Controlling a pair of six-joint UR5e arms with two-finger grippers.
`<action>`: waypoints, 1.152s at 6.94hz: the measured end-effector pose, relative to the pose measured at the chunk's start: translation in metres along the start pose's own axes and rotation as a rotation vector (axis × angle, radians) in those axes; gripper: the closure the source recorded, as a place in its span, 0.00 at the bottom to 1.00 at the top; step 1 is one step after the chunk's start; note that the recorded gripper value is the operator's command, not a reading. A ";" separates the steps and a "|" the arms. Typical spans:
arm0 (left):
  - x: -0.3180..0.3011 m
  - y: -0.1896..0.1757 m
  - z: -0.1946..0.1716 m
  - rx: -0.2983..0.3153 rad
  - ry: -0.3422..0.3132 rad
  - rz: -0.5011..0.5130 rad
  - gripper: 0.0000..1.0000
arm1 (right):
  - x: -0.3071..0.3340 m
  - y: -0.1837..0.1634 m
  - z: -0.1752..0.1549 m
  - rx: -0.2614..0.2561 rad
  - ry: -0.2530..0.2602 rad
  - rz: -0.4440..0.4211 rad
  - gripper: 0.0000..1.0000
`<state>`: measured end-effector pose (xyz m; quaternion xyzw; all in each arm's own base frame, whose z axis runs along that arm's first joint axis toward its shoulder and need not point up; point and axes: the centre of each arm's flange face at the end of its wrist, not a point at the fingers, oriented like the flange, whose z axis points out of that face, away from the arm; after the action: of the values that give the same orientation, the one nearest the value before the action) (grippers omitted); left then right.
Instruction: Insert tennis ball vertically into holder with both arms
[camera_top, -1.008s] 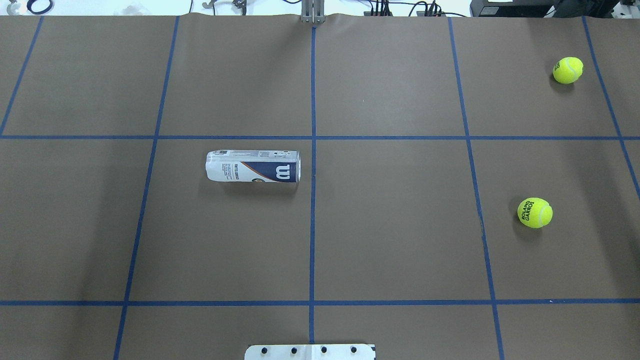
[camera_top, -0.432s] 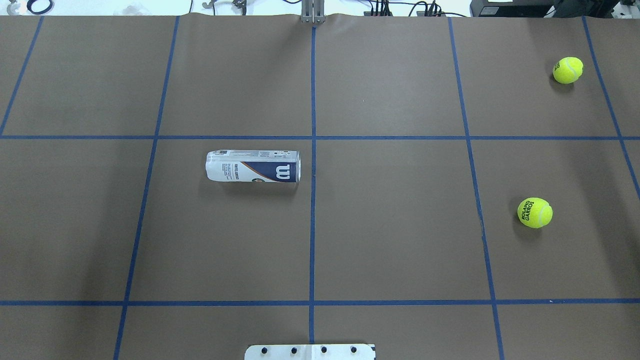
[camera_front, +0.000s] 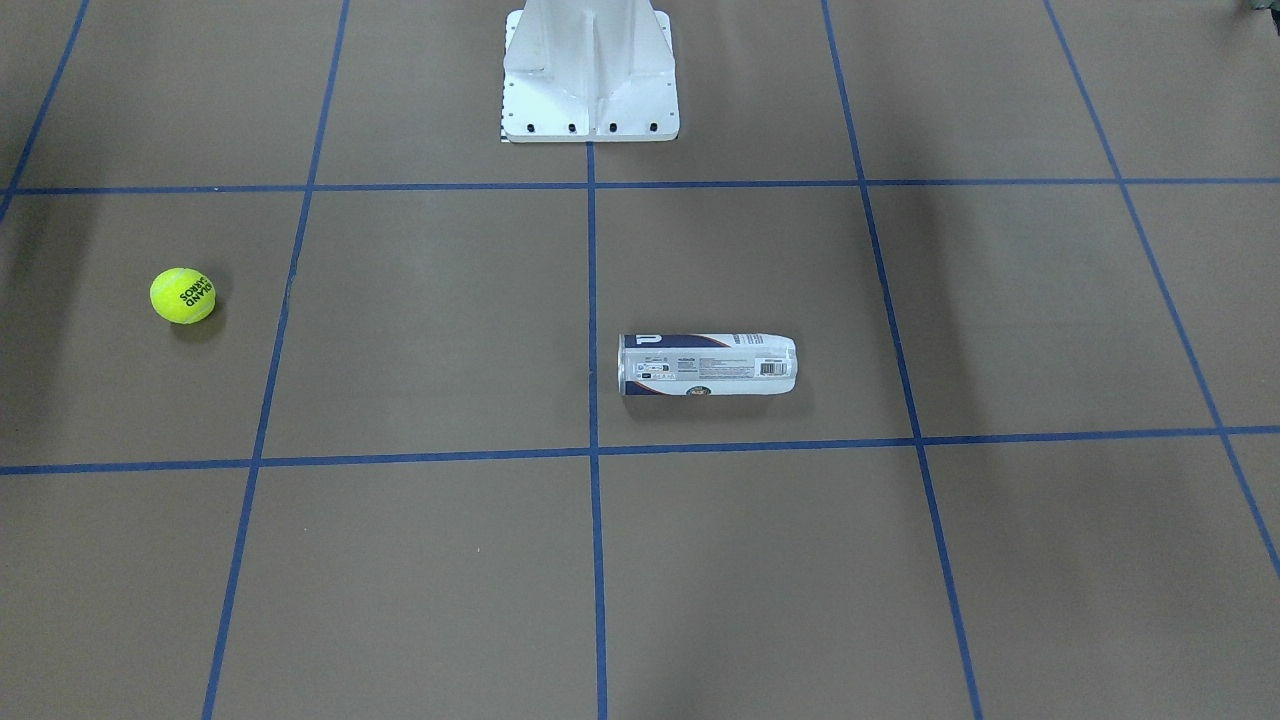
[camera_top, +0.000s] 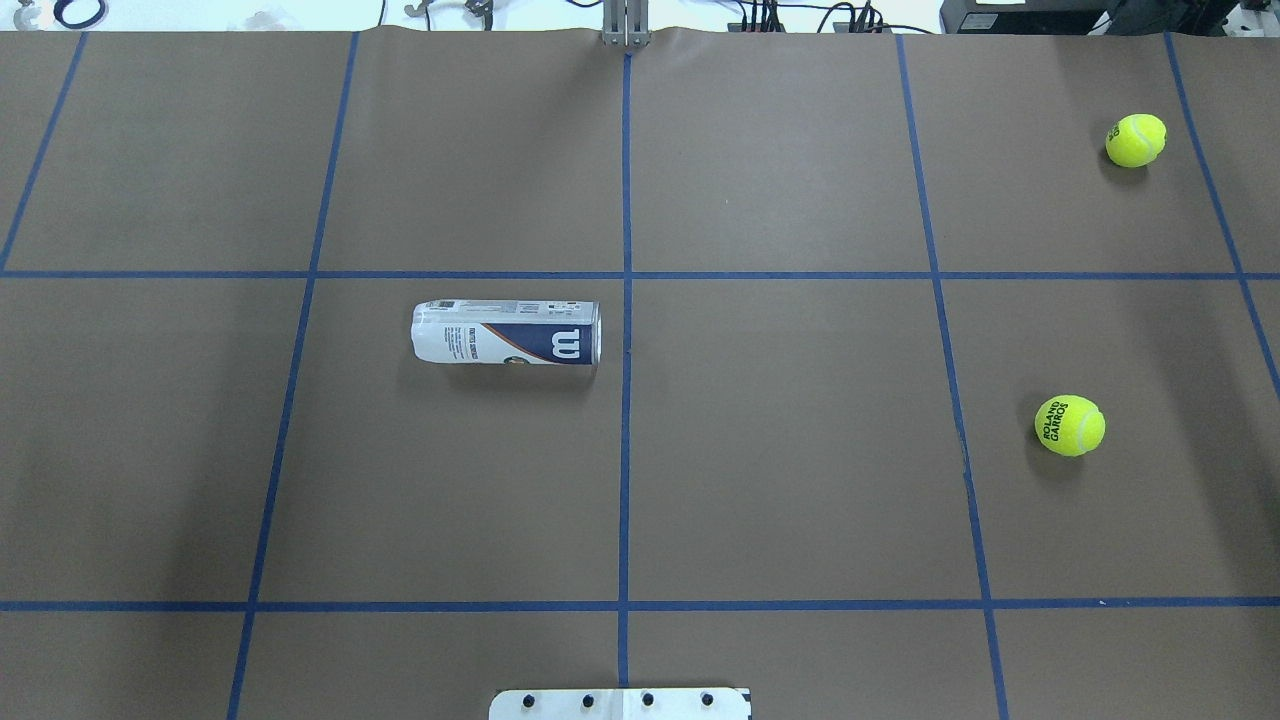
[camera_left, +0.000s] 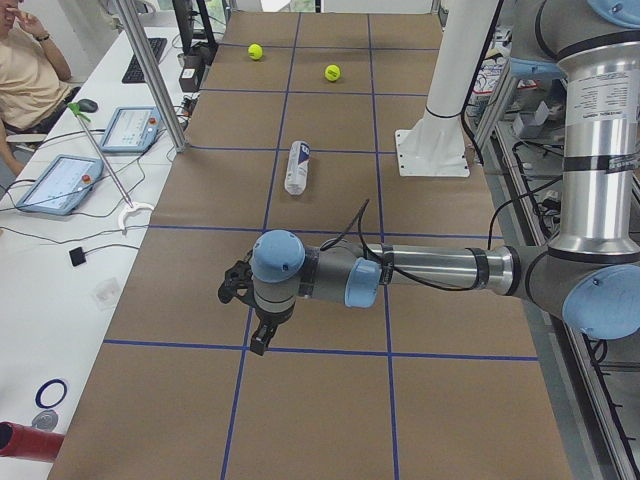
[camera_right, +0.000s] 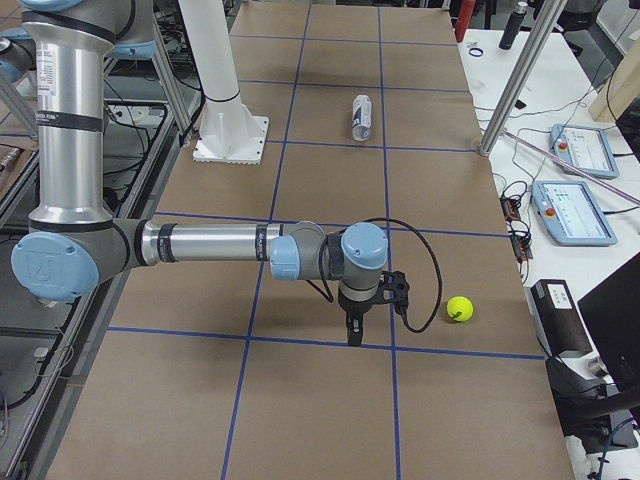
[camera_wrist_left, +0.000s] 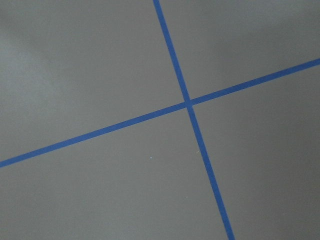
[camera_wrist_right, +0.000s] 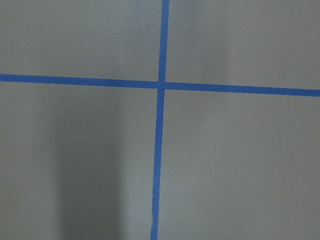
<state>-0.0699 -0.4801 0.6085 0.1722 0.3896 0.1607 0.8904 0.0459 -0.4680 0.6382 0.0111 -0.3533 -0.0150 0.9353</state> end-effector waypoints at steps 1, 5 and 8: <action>0.027 -0.028 0.008 0.045 0.029 0.120 0.00 | 0.000 0.000 0.000 0.001 0.000 -0.001 0.00; 0.165 -0.190 0.007 0.199 0.106 0.440 0.00 | -0.001 0.000 -0.001 0.002 -0.002 0.000 0.00; 0.331 -0.279 0.038 0.239 0.162 0.626 0.00 | -0.001 0.000 -0.001 0.002 -0.002 0.003 0.00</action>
<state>0.2140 -0.5956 0.3010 0.3733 0.4032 0.3921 0.7378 0.0458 -0.4684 0.6365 0.0116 -0.3541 -0.0132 0.9350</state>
